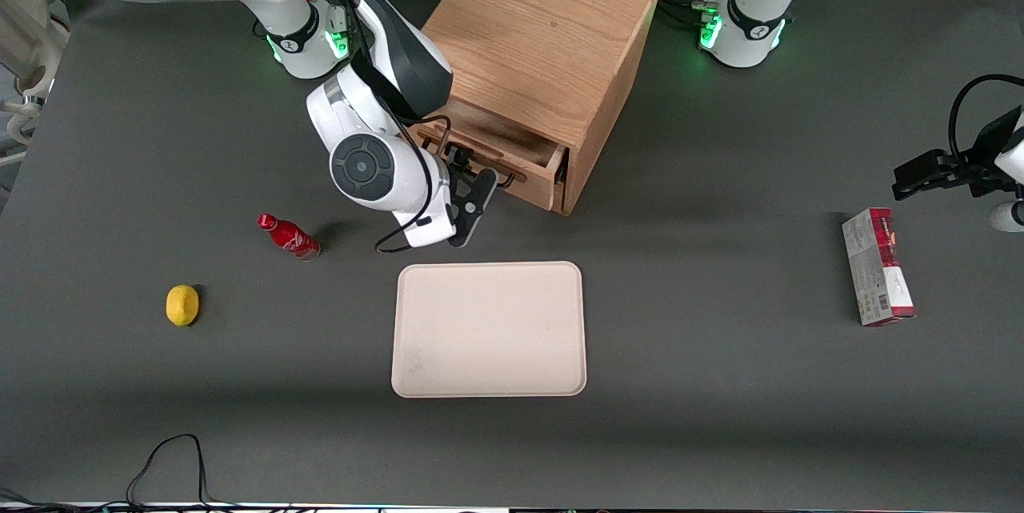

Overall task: Open upper drawer
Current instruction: 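Pull the upper drawer outward by its handle with the right gripper, then keep pulling the upper drawer further open with the right gripper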

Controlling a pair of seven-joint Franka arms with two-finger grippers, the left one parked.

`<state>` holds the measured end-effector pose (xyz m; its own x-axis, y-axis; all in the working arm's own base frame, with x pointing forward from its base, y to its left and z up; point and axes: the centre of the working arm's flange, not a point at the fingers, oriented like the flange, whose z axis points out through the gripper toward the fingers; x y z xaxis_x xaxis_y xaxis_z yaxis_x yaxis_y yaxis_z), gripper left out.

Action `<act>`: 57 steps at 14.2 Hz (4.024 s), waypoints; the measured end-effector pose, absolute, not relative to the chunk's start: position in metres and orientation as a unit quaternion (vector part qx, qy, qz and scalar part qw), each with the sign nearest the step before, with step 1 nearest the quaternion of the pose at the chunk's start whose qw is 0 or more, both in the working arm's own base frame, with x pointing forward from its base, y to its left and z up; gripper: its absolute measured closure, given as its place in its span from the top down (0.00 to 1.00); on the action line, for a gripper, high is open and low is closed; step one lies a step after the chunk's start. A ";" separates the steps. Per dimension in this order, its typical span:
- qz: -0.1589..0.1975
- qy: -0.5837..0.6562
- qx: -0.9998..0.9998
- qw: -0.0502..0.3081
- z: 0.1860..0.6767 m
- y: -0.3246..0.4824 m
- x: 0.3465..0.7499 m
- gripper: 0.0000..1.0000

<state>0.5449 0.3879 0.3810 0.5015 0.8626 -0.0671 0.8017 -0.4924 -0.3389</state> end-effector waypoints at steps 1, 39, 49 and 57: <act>0.114 -0.484 -0.857 0.133 0.381 0.386 0.546 1.00; 0.041 -0.438 -0.888 0.136 0.390 0.333 0.630 1.00; 0.031 -0.437 -0.889 0.137 0.385 0.313 0.647 1.00; 0.027 -0.430 -0.892 0.137 0.384 0.303 0.655 1.00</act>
<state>0.6548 0.3033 0.3841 0.6284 0.7748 0.0693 0.7598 -0.5923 -0.2679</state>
